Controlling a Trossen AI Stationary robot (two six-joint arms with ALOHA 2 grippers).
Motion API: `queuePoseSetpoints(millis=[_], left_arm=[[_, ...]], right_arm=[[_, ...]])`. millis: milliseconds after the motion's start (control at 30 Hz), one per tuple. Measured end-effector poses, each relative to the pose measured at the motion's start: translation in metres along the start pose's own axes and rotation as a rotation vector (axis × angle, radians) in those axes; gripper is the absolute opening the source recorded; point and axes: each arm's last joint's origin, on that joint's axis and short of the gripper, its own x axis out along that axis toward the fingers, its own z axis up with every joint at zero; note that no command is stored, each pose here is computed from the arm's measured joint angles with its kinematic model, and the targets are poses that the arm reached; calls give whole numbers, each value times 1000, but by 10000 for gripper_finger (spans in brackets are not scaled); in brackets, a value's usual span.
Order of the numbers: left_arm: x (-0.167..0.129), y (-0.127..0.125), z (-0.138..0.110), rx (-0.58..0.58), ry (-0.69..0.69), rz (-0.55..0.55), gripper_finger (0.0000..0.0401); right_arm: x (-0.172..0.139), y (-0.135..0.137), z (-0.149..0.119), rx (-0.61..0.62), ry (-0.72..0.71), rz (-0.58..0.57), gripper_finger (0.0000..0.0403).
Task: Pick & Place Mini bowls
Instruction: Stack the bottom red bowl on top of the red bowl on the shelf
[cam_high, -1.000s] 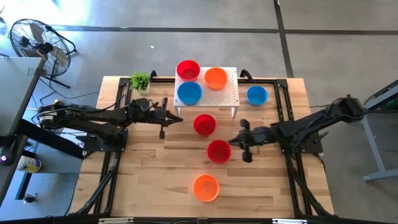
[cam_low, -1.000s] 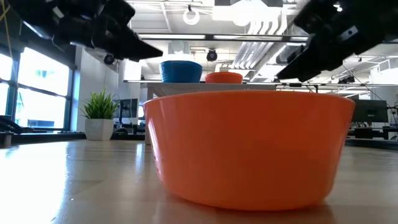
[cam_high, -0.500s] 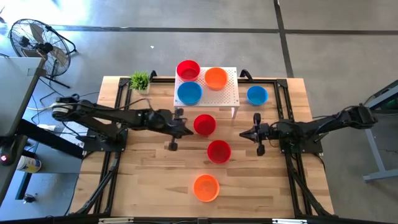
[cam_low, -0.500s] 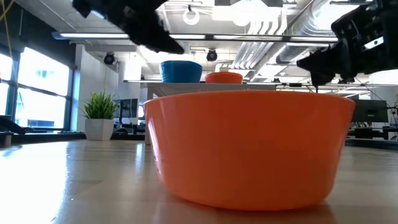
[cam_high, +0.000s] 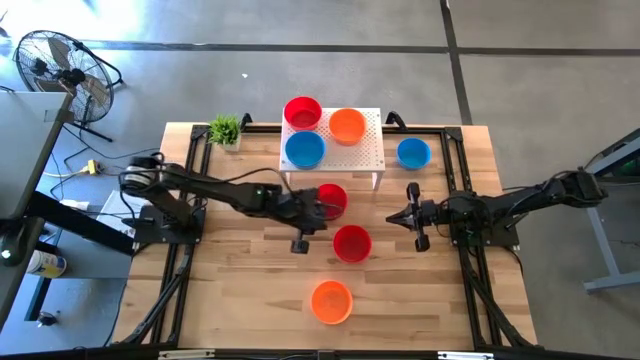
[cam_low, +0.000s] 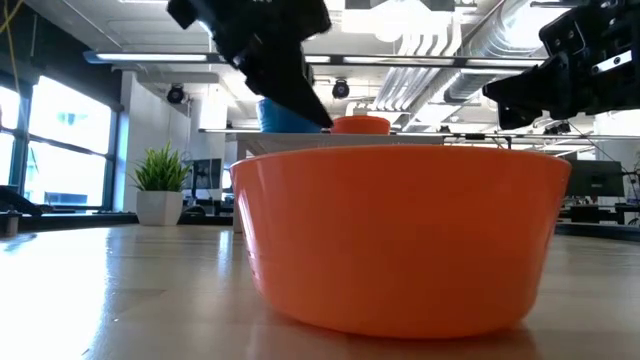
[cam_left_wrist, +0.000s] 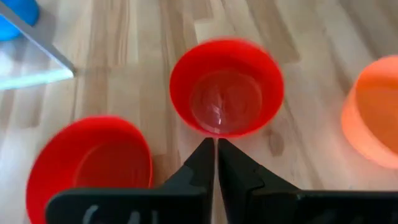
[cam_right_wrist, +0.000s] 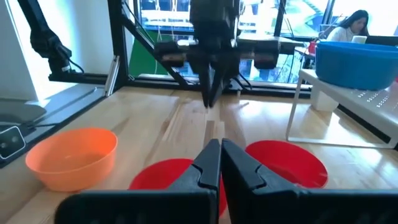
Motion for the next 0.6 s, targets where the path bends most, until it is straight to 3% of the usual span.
queuePoseSetpoints(millis=[133,333,600], left_arm=[[21,-5,4,38,45,-22,56],[47,-28,11,214,66,-95,113],[71,-41,3,375,98,-111,126]], right_arm=[[0,0,0,2,1,-4,2],[0,0,-1,1,10,-9,1],[1,0,-3,3,28,-11,2]])
